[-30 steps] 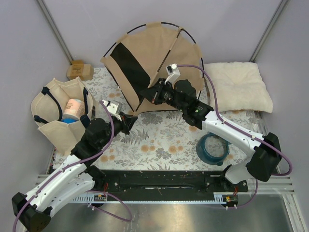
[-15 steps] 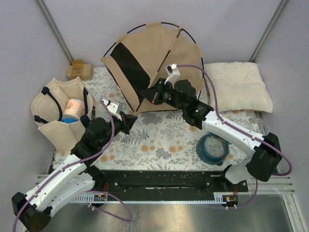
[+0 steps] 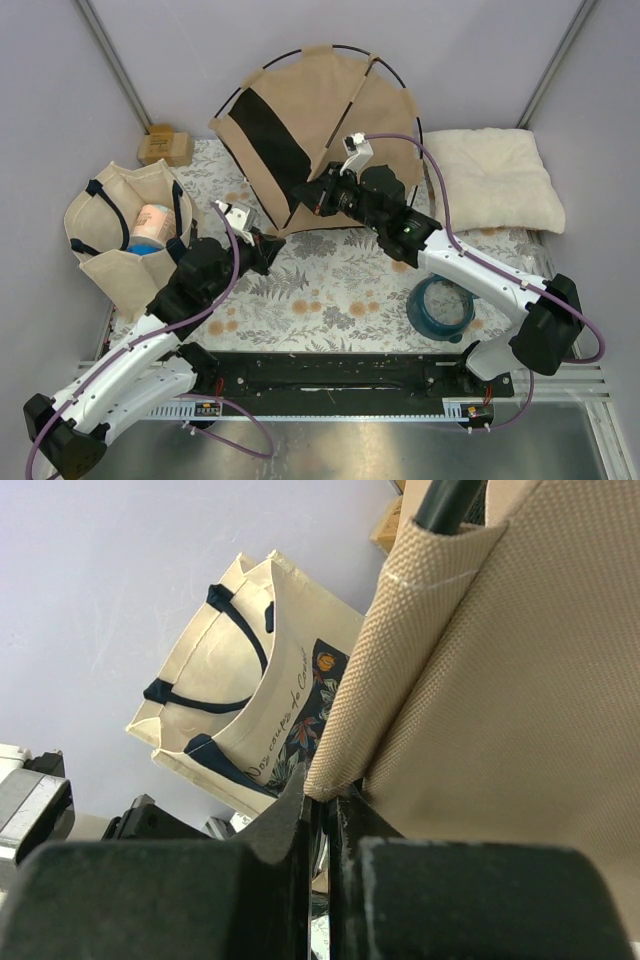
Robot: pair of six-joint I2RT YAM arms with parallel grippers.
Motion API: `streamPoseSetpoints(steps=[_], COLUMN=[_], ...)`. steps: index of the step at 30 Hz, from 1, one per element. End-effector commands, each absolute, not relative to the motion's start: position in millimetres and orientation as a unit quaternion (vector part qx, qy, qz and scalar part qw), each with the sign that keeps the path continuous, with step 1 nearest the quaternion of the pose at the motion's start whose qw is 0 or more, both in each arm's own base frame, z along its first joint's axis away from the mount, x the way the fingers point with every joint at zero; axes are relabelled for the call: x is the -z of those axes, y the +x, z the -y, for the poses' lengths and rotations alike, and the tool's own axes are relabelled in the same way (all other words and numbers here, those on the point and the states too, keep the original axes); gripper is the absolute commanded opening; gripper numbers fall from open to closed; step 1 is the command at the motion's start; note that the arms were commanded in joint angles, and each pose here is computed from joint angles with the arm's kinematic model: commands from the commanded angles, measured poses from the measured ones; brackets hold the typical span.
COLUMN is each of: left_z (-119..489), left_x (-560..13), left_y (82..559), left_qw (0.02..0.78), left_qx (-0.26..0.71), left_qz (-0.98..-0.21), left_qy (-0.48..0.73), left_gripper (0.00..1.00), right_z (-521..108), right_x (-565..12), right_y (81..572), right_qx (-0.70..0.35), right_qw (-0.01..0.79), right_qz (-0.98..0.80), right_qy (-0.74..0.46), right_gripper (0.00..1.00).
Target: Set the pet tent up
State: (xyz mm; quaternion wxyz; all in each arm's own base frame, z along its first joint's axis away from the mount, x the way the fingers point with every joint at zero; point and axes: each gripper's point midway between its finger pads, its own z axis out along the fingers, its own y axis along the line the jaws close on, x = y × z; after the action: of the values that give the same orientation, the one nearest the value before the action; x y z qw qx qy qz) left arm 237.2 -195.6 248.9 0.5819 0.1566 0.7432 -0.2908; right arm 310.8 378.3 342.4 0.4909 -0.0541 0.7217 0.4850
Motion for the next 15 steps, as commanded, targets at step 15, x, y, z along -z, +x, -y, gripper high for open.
streamPoseSetpoints(steps=[15], left_z=[209], left_x=[-307], left_y=[238], left_qw=[0.603], left_qx=[0.306], left_qz=[-0.709], left_qy=[0.198], left_gripper=[0.0], right_z=[-383], right_x=[-324], right_y=[304], right_qx=[-0.435], right_qw=[0.528], right_qz=[-0.717], right_qy=[-0.137], right_gripper=[0.0])
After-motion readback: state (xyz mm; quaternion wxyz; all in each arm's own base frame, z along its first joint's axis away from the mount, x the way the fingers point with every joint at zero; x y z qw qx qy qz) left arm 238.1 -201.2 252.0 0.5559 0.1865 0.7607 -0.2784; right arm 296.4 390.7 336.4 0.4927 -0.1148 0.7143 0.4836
